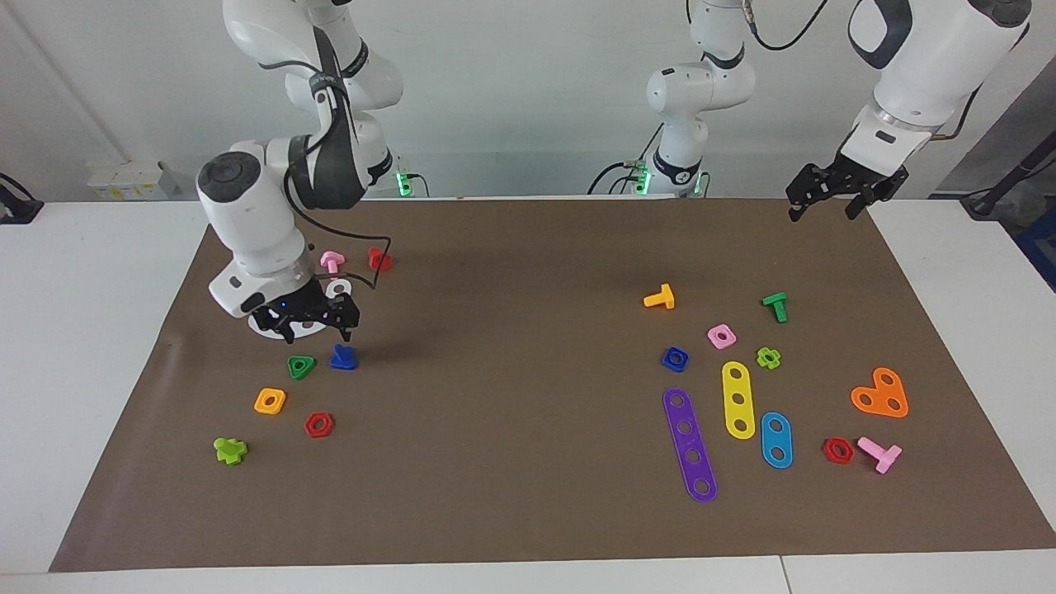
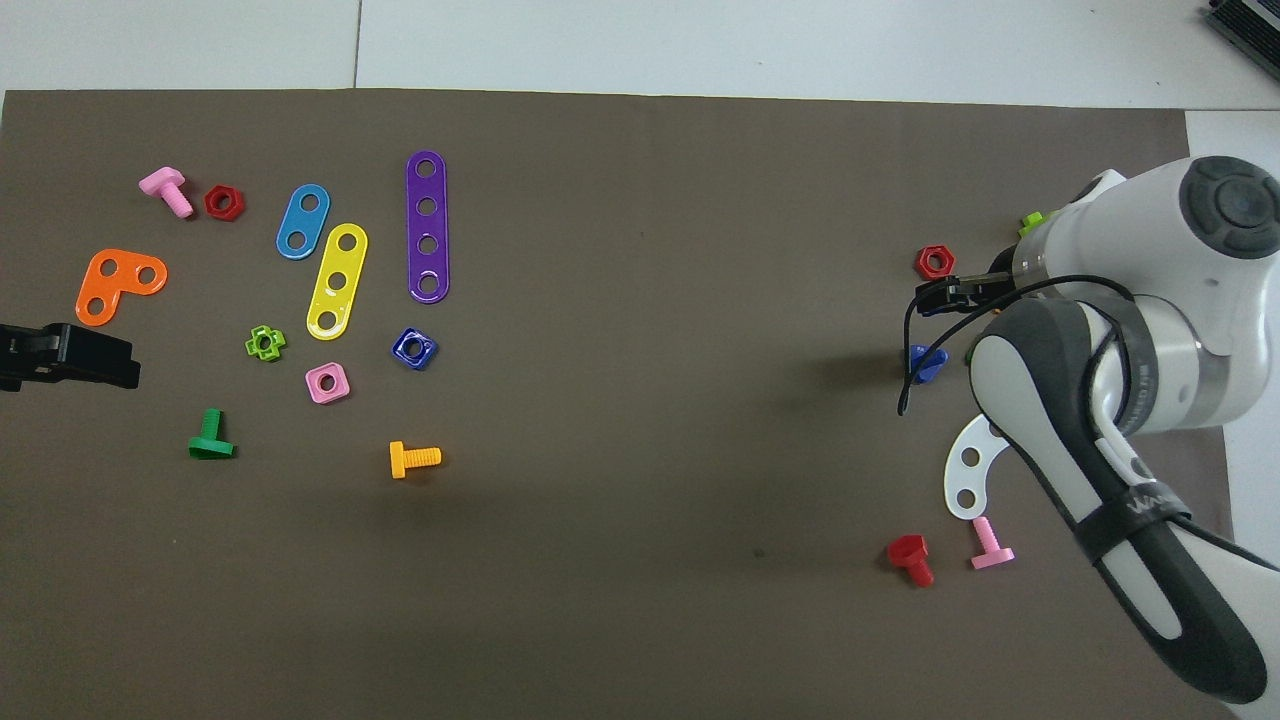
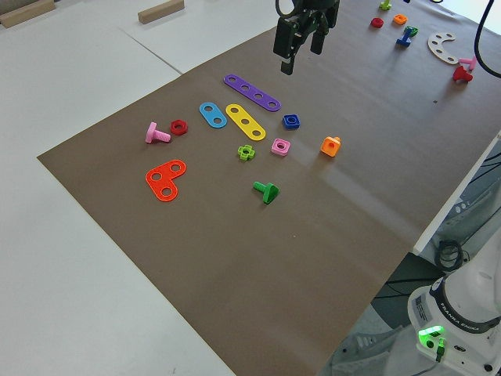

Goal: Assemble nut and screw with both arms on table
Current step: 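Reach the right gripper down to the blue nut, then close the right gripper on the blue nut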

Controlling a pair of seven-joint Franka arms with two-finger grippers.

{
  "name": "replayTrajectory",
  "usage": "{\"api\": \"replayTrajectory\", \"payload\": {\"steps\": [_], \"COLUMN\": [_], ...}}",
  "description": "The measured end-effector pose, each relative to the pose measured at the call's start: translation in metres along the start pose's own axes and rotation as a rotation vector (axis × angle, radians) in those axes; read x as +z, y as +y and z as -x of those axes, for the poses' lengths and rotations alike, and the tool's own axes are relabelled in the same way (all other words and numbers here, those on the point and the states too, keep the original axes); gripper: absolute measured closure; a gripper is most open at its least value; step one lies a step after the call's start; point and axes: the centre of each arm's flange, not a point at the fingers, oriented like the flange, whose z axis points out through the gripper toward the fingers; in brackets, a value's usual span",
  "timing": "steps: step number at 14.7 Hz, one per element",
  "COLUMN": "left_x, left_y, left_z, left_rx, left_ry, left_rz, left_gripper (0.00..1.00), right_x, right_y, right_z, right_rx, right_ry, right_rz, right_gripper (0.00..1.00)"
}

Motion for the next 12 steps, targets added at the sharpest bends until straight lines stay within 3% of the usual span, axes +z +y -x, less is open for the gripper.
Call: {"api": "replayTrajectory", "payload": {"steps": [3, 7, 9, 12], "left_x": [0.0, 0.0, 0.0, 0.0], "left_y": [0.0, 0.0, 0.0, 0.0], "left_z": [0.0, 0.0, 0.0, 0.0], "left_rx": [0.0, 0.0, 0.0, 0.0], "left_ry": [0.0, 0.0, 0.0, 0.0], "left_rz": [0.0, 0.0, 0.0, 0.0], "left_gripper": [0.0, 0.0, 0.0, 0.0], "right_x": [0.046, 0.07, 0.075, 0.081], "right_y": [0.0, 0.001, 0.001, 0.001], "right_z": [0.01, 0.028, 0.032, 0.034], "right_rx": [-0.059, -0.105, -0.125, -0.128], "right_ry": [0.006, -0.036, -0.047, -0.008], "right_rz": [0.001, -0.001, -0.002, 0.0], "right_gripper": [0.0, 0.04, 0.21, 0.29]}}
